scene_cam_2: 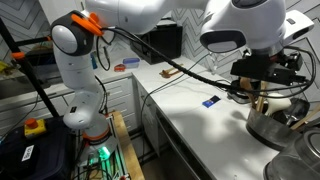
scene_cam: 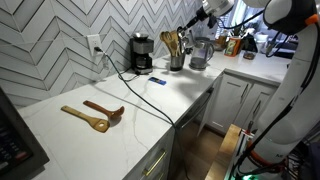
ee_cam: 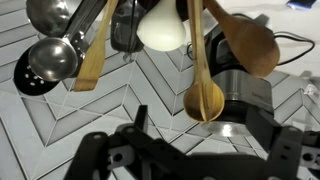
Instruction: Move the wooden spoon from the counter to the utensil holder
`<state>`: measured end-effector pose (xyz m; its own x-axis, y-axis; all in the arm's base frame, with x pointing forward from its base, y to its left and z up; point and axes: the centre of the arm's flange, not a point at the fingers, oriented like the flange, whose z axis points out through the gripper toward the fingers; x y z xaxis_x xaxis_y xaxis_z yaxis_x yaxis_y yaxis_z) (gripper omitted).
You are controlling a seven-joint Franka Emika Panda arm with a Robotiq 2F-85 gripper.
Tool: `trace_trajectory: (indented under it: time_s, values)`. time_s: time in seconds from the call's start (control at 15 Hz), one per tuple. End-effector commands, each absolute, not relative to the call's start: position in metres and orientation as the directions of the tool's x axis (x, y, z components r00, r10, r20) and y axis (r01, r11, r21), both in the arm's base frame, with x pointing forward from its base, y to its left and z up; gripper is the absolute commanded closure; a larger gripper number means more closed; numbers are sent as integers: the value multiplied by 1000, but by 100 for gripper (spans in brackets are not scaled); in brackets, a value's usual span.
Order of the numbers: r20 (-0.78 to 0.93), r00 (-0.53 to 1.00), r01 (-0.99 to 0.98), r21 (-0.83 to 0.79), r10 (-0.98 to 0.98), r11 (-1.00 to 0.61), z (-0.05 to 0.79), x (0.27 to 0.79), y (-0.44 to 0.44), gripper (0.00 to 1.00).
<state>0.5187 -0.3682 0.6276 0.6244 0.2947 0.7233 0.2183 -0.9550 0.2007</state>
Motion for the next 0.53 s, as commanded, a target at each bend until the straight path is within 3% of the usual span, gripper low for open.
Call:
trace_trajectory:
  time_s: [0.0, 0.47]
  values:
    - [650, 720, 231, 108, 244, -967, 634, 504, -353, 0]
    - [511, 850, 53, 155, 126, -986, 639, 493, -336, 0]
